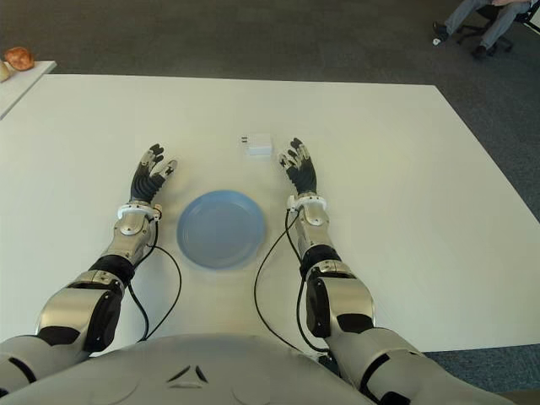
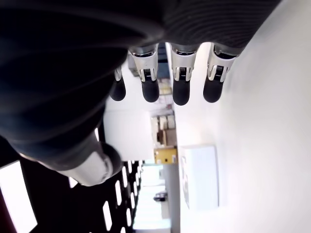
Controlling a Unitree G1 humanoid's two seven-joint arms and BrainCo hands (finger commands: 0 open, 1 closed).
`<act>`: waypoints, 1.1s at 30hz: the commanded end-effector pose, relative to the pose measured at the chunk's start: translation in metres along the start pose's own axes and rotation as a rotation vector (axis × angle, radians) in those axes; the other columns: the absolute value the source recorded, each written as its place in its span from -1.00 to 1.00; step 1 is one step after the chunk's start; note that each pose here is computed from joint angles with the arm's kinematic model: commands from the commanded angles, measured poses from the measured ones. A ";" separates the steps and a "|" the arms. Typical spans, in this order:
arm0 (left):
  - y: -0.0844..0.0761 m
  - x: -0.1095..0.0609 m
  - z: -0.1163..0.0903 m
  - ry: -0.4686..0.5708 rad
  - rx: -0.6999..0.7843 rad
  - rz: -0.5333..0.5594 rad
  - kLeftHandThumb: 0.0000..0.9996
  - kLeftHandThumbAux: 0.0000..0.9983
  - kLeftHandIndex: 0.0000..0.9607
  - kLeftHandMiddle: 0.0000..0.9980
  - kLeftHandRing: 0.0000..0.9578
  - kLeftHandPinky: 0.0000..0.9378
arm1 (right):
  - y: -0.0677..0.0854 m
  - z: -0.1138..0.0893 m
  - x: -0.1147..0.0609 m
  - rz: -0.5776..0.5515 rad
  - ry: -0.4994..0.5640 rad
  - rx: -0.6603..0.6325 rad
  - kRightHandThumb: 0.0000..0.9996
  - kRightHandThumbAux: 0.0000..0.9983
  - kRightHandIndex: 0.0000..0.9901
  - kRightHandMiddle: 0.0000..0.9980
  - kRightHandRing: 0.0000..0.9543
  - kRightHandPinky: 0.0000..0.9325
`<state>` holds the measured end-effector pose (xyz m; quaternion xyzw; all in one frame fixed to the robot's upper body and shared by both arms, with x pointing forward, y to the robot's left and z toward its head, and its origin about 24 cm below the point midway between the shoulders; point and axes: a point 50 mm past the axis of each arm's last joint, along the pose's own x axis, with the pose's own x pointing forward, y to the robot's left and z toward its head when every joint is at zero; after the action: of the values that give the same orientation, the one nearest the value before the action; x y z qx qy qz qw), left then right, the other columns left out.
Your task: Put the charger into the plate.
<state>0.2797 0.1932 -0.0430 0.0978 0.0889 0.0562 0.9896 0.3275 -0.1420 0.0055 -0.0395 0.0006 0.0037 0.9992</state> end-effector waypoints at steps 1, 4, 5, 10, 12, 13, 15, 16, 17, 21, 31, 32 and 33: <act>-0.011 -0.030 -0.050 0.273 0.036 -0.053 -1.00 0.16 -0.85 -0.80 -0.81 -0.84 | 0.002 0.035 0.021 -0.004 -0.127 -0.179 -0.67 0.41 -0.91 -0.83 -0.83 -0.76; -0.011 -0.030 -0.050 0.272 0.033 -0.055 -1.00 0.17 -0.85 -0.80 -0.81 -0.84 | -0.002 0.044 0.030 -0.014 -0.142 -0.291 -0.64 0.39 -0.91 -0.85 -0.85 -0.78; -0.012 -0.030 -0.050 0.272 0.032 -0.055 -1.00 0.18 -0.85 -0.81 -0.81 -0.84 | -0.003 0.047 0.032 -0.016 -0.142 -0.315 -0.64 0.37 -0.92 -0.87 -0.86 -0.79; -0.014 -0.029 -0.048 0.263 0.028 -0.059 -1.00 0.20 -0.85 -0.80 -0.81 -0.85 | -0.003 0.061 0.044 -0.006 -0.152 -0.418 -0.65 0.32 -0.92 -0.91 -0.90 -0.83; -0.015 -0.028 -0.047 0.258 0.027 -0.060 -1.00 0.19 -0.85 -0.81 -0.82 -0.85 | -0.001 0.066 0.047 0.004 -0.164 -0.465 -0.67 0.30 -0.93 -0.94 -0.93 -0.85; -0.015 -0.028 -0.047 0.256 0.027 -0.061 -1.00 0.19 -0.85 -0.81 -0.82 -0.85 | 0.000 0.067 0.048 0.007 -0.169 -0.484 -0.67 0.30 -0.94 -0.95 -0.94 -0.86; -0.016 -0.028 -0.046 0.255 0.029 -0.063 -1.00 0.17 -0.85 -0.81 -0.83 -0.84 | 0.006 0.072 0.051 0.031 -0.196 -0.590 -0.69 0.28 -0.95 -0.97 -0.95 -0.87; -0.016 -0.028 -0.046 0.254 0.029 -0.064 -1.00 0.17 -0.85 -0.81 -0.83 -0.84 | 0.008 0.074 0.052 0.043 -0.208 -0.639 -0.69 0.27 -0.96 -0.98 -0.96 -0.88; -0.016 -0.028 -0.046 0.253 0.029 -0.064 -1.00 0.16 -0.85 -0.82 -0.83 -0.84 | 0.009 0.075 0.053 0.049 -0.216 -0.671 -0.70 0.26 -0.97 -0.99 -0.97 -0.89; -0.017 -0.028 -0.046 0.249 0.030 -0.068 -1.00 0.13 -0.85 -0.82 -0.83 -0.84 | 0.022 0.076 0.055 0.109 -0.242 -0.850 -0.72 0.20 -0.99 -1.00 -0.99 -0.90; -0.017 -0.028 -0.047 0.261 0.029 -0.073 -1.00 0.11 -0.86 -0.82 -0.85 -0.87 | 0.040 0.075 0.055 0.211 -0.298 -1.092 -0.73 0.10 -1.00 -1.00 -1.00 -0.88; -0.017 -0.028 -0.047 0.260 0.027 -0.071 -1.00 0.11 -0.86 -0.83 -0.85 -0.87 | 0.042 0.075 0.055 0.221 -0.303 -1.110 -0.74 0.09 -1.00 -1.00 -1.00 -0.90; -0.017 -0.028 -0.047 0.260 0.026 -0.070 -1.00 0.12 -0.86 -0.83 -0.85 -0.87 | 0.043 0.075 0.055 0.226 -0.306 -1.122 -0.75 0.09 -1.00 -1.00 -1.00 -0.91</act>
<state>0.2813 0.1906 -0.0424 0.0967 0.0882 0.0553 0.9899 0.3817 -0.0983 0.0774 -0.5335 -0.1397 0.1039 0.8277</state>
